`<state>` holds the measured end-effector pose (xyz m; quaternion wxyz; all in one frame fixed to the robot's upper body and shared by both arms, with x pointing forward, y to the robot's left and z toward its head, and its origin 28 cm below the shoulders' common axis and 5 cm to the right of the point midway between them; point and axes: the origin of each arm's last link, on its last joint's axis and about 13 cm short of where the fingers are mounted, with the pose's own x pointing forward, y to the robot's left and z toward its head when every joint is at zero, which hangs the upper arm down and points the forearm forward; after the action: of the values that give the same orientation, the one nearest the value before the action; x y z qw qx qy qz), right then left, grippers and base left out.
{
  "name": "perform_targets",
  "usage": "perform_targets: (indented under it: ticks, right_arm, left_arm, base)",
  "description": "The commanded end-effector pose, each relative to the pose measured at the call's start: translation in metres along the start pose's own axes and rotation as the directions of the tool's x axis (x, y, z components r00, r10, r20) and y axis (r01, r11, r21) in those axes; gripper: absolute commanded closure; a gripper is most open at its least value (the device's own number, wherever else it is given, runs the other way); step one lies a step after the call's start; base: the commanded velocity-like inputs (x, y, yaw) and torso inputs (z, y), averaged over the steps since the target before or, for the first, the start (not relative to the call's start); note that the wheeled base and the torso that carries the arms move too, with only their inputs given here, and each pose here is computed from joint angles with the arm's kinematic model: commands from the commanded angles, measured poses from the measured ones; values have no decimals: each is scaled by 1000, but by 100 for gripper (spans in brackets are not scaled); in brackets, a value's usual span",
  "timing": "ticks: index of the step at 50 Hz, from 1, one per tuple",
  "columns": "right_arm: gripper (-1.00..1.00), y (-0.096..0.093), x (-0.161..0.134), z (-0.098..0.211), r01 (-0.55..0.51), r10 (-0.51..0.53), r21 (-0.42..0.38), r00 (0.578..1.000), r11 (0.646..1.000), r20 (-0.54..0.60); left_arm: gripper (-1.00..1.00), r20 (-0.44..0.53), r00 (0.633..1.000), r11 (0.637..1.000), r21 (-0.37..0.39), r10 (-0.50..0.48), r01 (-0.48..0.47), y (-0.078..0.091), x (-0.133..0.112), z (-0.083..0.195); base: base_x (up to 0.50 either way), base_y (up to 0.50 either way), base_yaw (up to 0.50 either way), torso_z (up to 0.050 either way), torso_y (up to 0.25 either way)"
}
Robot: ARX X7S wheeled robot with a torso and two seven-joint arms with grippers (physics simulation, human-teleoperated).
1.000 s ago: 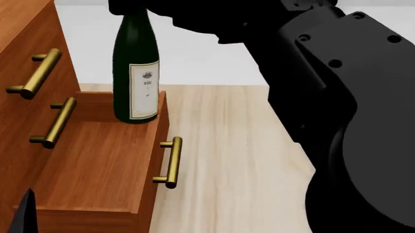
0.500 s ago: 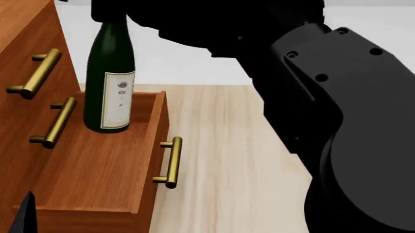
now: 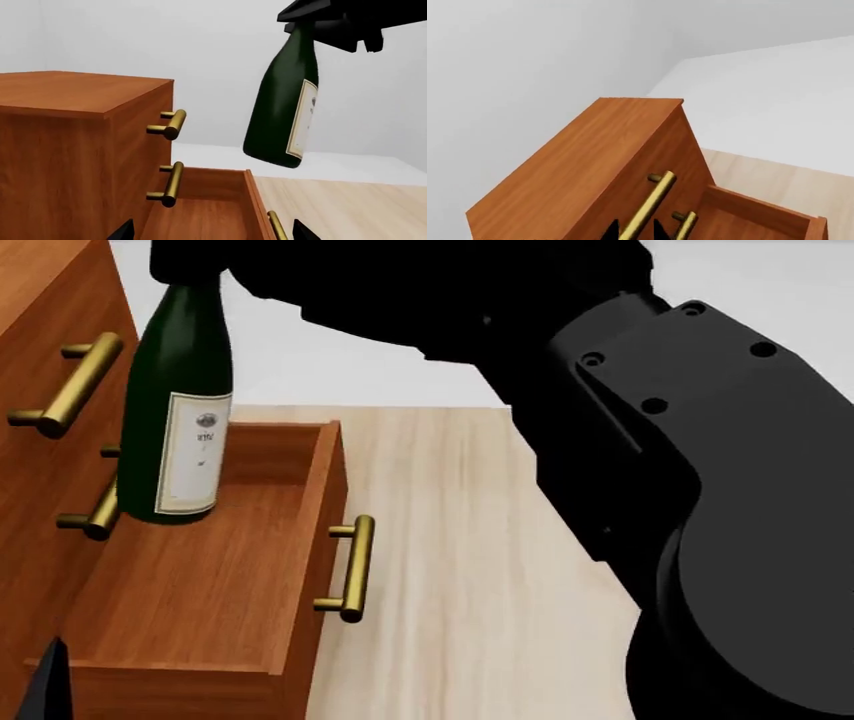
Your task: Put the wine bottle in the bottom drawer of the cabinet.
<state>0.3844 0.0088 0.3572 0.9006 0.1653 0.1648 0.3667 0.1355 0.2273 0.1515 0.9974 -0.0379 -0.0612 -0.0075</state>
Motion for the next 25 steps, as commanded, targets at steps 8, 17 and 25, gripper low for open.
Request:
perform_targets:
  ticks: [8, 17, 25]
  right_arm:
    - [100, 6, 1, -1, -61, 61, 24, 998, 998, 5]
    - [100, 9, 2, -2, -70, 70, 19, 998, 997, -4]
    - [100, 11, 2, -2, -79, 79, 14, 997, 997, -8]
  left_arm:
    - [-100, 7, 1000, 1000, 3, -1, 1, 1, -1, 0]
    - [-100, 11, 1000, 1000, 10, -4, 4, 1, -3, 1]
    - [-100, 13, 1000, 1000, 7, 2, -2, 1, -4, 2]
  base:
    - [0, 0, 0, 0, -197]
    - [0, 0, 0, 0, -138]
    - [0, 0, 0, 0, -214]
